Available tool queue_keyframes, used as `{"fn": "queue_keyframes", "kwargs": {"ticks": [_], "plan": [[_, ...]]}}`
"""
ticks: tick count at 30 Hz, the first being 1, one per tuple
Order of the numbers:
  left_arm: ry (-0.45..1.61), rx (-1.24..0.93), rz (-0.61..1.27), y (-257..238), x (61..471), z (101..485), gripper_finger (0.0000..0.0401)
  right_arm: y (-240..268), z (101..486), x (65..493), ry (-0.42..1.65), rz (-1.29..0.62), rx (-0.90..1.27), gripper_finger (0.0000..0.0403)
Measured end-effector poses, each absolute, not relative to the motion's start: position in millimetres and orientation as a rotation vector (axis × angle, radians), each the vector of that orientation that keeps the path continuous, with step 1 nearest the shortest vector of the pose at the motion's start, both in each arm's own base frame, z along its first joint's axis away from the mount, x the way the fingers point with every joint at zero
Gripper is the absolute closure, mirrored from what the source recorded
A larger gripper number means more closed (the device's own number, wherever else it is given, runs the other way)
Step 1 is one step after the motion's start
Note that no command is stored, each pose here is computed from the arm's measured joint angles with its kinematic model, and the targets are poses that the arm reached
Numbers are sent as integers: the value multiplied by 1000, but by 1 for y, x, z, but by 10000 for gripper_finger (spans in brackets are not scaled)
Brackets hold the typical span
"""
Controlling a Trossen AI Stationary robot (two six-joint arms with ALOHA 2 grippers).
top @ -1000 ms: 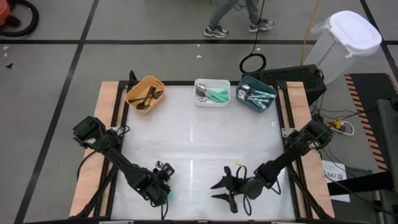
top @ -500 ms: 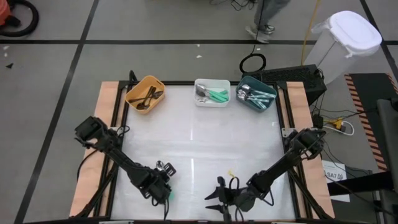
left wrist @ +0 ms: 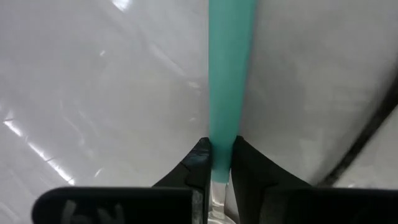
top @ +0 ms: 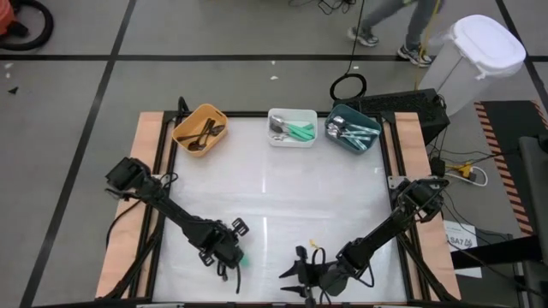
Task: Sort silverware by color (type)
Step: Put the blue spoon into the white bin
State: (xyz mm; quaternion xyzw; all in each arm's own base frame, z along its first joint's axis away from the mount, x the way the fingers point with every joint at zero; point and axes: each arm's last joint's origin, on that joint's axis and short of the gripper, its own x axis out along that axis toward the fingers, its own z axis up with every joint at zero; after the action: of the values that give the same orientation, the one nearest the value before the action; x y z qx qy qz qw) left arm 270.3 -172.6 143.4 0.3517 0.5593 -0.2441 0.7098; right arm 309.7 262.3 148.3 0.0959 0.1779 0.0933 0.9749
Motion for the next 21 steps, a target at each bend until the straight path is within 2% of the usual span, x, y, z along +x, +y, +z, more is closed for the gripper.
{"fn": "queue_keyframes", "kwargs": {"ticks": [7,15,21], "plan": [[1188,843,-375,-166,280,148,361,257,148,314,343,189,46,255],[1118,726,-169,-162,304,175,362,229,153,321,368,-101,-127,255],[1148,674,-87,-137,315,176,363,212,174,308,486,-122,-257,252]]}}
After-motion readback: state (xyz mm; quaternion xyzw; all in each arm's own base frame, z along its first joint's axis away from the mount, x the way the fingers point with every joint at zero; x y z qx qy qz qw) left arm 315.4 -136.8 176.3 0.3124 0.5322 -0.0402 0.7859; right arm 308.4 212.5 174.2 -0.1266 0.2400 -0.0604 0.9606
